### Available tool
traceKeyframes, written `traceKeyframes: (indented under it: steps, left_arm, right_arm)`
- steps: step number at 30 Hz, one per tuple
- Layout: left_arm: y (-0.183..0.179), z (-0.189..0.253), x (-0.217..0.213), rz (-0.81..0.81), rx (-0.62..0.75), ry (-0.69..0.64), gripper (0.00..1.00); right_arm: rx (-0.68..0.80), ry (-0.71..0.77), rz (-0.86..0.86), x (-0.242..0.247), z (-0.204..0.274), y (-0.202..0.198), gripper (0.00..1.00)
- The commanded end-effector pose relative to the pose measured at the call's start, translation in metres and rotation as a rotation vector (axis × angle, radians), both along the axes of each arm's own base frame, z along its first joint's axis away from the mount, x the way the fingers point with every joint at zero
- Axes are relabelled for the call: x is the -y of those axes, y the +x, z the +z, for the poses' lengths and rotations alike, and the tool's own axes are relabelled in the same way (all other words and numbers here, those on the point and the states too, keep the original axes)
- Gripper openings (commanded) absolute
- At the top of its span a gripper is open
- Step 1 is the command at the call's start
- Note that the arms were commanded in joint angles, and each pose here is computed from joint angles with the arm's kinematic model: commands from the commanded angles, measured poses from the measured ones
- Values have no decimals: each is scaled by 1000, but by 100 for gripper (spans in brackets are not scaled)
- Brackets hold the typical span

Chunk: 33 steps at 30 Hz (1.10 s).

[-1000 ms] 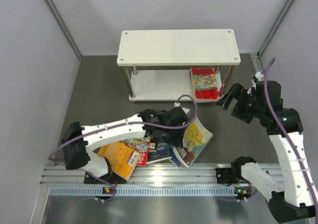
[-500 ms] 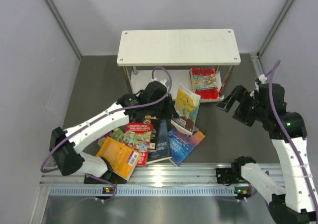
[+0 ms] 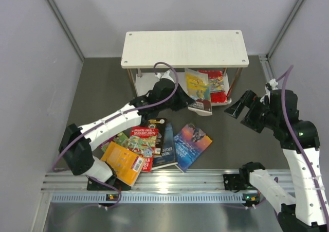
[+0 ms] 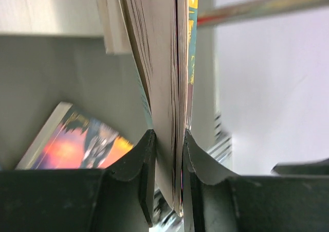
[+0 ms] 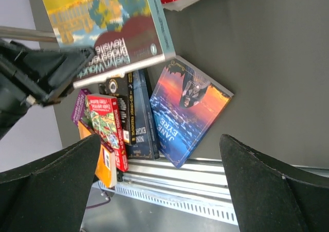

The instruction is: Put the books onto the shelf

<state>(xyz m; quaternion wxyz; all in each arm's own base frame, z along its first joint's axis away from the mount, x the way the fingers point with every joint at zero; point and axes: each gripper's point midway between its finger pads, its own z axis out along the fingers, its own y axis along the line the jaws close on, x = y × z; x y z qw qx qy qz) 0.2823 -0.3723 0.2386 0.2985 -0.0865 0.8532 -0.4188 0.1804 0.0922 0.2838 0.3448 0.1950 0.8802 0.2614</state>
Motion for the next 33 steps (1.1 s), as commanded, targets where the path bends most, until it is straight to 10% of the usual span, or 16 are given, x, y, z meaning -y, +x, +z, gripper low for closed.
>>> traceKeyframes:
  steps: [1,12,33]
  left_arm:
    - [30,83,9,114,179,-347,0]
    - [37,60,27,65,151,-607,0]
    - [93,11,81,-135,149,-377,0]
  right_arm:
    - [3,6,11,0,-3,-6,99]
    - [-65,-11,54,-2,-23,-21,99]
    - [-107,-102,74,11,-34,-34,99]
